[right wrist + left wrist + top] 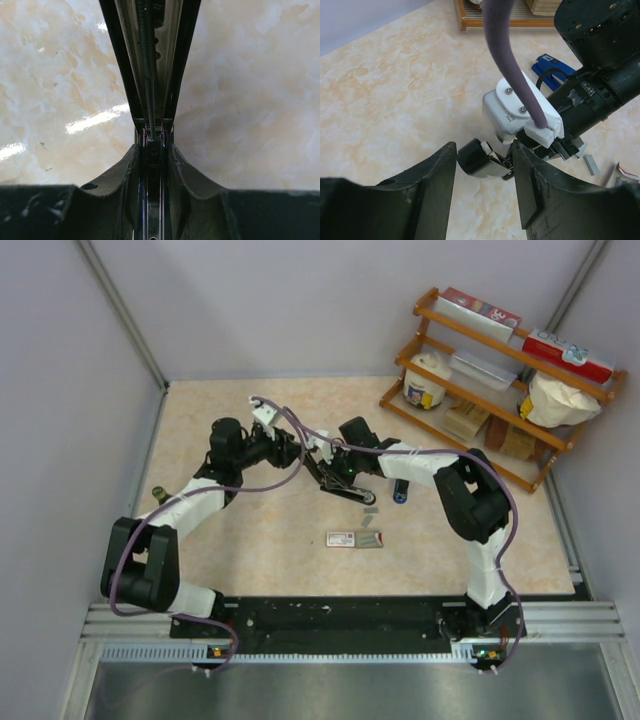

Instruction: Load the staples into the stapler

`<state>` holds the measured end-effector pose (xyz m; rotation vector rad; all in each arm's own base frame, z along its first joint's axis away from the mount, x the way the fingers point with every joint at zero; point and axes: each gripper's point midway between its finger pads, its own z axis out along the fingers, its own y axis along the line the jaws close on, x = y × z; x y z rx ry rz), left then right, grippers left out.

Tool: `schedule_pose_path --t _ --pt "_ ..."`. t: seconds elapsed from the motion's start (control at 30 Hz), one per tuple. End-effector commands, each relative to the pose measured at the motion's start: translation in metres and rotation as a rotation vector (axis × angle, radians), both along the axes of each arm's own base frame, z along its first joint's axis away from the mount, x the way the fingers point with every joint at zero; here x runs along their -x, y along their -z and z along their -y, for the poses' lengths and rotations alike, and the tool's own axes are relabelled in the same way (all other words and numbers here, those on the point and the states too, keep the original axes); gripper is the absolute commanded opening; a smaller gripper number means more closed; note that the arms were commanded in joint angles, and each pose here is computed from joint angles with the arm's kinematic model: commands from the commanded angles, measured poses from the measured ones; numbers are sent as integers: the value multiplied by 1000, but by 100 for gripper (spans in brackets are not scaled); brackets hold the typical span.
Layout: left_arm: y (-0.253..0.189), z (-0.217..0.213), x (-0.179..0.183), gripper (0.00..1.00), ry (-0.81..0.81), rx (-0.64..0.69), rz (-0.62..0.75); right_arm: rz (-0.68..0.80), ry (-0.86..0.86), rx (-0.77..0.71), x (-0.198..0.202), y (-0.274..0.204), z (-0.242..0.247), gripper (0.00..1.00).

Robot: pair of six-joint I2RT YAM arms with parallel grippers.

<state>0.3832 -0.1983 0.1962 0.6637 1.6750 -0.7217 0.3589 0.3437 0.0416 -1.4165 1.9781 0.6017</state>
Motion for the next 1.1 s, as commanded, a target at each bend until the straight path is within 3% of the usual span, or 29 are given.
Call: schedule_pose_path --t 0.0,0.6,0.83,1.07 --pt "-10 6 -13 53 -12 -36 62 10 -8 40 -3 10 1 0" --pt "18 -22 -42 52 -186 -183 57 16 -23 44 -1 10 1 0" --pt "47 -48 -50 51 -280 -335 -18 22 -23 44 -3 9 1 0" --pt "77 -49 -41 47 -218 -430 -146 33 -14 41 -7 5 0 0"
